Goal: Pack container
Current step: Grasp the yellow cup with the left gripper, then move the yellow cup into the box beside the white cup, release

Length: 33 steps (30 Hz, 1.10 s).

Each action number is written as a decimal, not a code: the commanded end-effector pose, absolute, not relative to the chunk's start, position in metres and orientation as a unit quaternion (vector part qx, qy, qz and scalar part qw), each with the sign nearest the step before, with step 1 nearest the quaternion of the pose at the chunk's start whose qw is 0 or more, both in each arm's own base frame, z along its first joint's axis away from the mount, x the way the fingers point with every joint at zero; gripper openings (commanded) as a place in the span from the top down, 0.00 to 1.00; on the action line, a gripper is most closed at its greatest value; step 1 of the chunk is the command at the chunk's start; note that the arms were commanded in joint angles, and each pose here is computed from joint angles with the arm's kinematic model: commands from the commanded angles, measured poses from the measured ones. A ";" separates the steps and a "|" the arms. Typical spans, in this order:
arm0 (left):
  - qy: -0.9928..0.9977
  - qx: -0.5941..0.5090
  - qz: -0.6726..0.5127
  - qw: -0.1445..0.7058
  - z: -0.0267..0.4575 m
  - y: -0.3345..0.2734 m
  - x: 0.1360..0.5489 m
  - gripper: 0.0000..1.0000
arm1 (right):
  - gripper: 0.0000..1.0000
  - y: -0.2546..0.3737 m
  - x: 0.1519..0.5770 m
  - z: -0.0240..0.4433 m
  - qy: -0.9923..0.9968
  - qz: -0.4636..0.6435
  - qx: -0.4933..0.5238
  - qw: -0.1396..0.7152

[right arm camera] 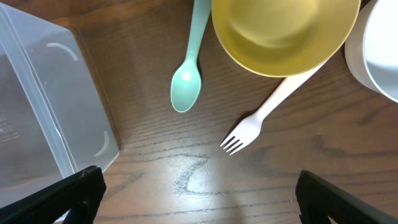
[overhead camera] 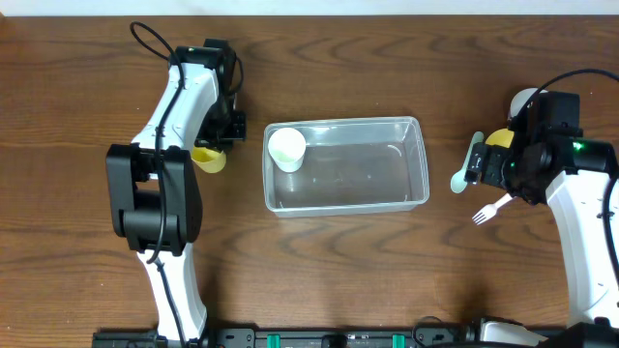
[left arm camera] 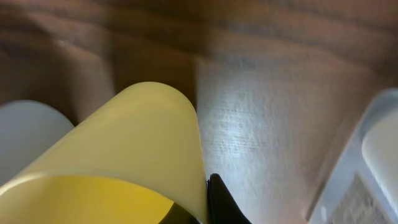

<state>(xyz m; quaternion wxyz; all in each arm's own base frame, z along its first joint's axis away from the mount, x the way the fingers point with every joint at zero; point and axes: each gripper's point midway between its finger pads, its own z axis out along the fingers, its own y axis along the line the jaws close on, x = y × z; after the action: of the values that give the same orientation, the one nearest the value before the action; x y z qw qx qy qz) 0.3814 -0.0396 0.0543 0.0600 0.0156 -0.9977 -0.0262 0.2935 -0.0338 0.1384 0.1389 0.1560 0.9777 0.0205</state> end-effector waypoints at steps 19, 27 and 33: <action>-0.967 -0.230 0.022 -0.107 0.208 -0.190 0.276 0.94 | 0.01 -0.034 0.294 0.142 0.978 0.024 0.153 0.140; -0.970 -0.232 0.008 -0.072 0.141 -0.185 0.269 0.94 | 0.01 -0.034 0.293 0.141 0.978 0.024 0.154 0.137; -0.970 -0.232 0.009 -0.074 0.114 -0.185 0.270 0.94 | 0.01 -0.034 0.293 0.141 0.978 0.024 0.154 0.137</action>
<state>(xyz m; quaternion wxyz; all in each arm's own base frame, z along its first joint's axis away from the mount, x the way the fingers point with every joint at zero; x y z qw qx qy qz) 0.2722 -0.1891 0.1207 -0.0764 -0.2317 -0.9697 0.0138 0.2901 -0.0333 0.1374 0.1317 0.1561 0.9787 0.0203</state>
